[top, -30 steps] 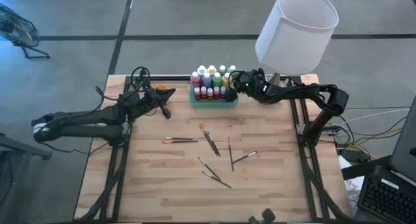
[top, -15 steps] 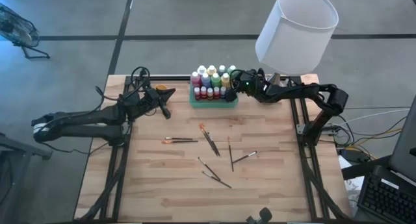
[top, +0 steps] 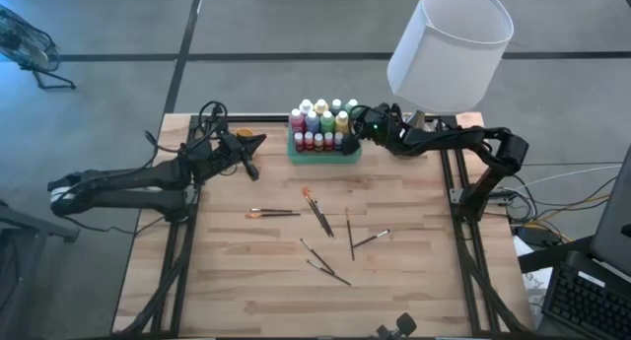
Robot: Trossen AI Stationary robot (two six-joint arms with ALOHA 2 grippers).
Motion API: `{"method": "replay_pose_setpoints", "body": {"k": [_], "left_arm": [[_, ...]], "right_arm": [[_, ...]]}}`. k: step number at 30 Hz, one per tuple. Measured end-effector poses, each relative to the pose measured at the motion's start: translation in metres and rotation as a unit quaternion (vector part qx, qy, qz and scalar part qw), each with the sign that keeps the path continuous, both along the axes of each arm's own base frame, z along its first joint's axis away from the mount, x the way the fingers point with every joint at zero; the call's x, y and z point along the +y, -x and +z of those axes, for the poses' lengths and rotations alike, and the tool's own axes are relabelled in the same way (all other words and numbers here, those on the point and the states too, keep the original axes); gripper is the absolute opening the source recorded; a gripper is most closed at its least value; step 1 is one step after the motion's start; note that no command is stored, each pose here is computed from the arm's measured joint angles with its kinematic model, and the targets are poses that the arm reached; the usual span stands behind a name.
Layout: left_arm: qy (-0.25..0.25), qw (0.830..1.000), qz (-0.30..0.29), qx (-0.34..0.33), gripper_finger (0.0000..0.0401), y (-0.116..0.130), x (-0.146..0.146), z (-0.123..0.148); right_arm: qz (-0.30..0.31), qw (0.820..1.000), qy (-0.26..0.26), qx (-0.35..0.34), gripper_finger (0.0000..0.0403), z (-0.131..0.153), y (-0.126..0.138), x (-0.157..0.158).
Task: Pick & Place Paint Supplies
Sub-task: Adjust the paint bottles in the green bin
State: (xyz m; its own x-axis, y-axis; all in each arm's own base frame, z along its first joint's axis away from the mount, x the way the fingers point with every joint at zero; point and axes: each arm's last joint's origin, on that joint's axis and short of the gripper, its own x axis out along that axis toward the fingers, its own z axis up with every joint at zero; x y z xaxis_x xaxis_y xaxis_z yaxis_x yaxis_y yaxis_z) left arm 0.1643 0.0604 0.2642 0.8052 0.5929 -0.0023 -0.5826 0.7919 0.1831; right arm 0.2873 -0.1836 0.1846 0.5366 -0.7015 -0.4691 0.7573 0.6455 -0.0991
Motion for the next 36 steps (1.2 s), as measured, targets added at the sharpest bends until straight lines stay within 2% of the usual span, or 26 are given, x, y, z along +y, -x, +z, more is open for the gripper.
{"method": "replay_pose_setpoints", "body": {"k": [9,13,20,24,29,36], "left_arm": [[0.0,1.0,-0.002,0.0,0.0005,0.0,0.0,0.0],[0.0,1.0,-0.002,0.0,0.0005,0.0,0.0,0.0],[0.0,1.0,-0.001,0.0,0.0005,0.0,0.0,0.0],[-0.001,1.0,0.001,-0.003,0.0005,0.0,0.0,0.0],[0.007,1.0,0.001,-0.01,0.0005,0.0,0.0,0.001],[0.012,1.0,0.001,-0.007,0.0005,0.0,0.0,0.0]], "right_arm": [[-0.008,1.0,0.014,0.003,0.0008,0.002,0.001,-0.001],[-0.006,1.0,0.024,-0.002,0.0008,0.013,0.002,0.004],[0.024,0.999,0.023,0.001,0.0008,0.048,0.015,0.032],[0.059,0.998,-0.003,0.032,0.0008,0.057,0.025,0.052],[0.115,0.99,-0.066,0.043,0.0008,0.052,0.027,0.068],[0.132,0.982,-0.096,0.096,0.0008,0.013,0.008,0.071]]}}
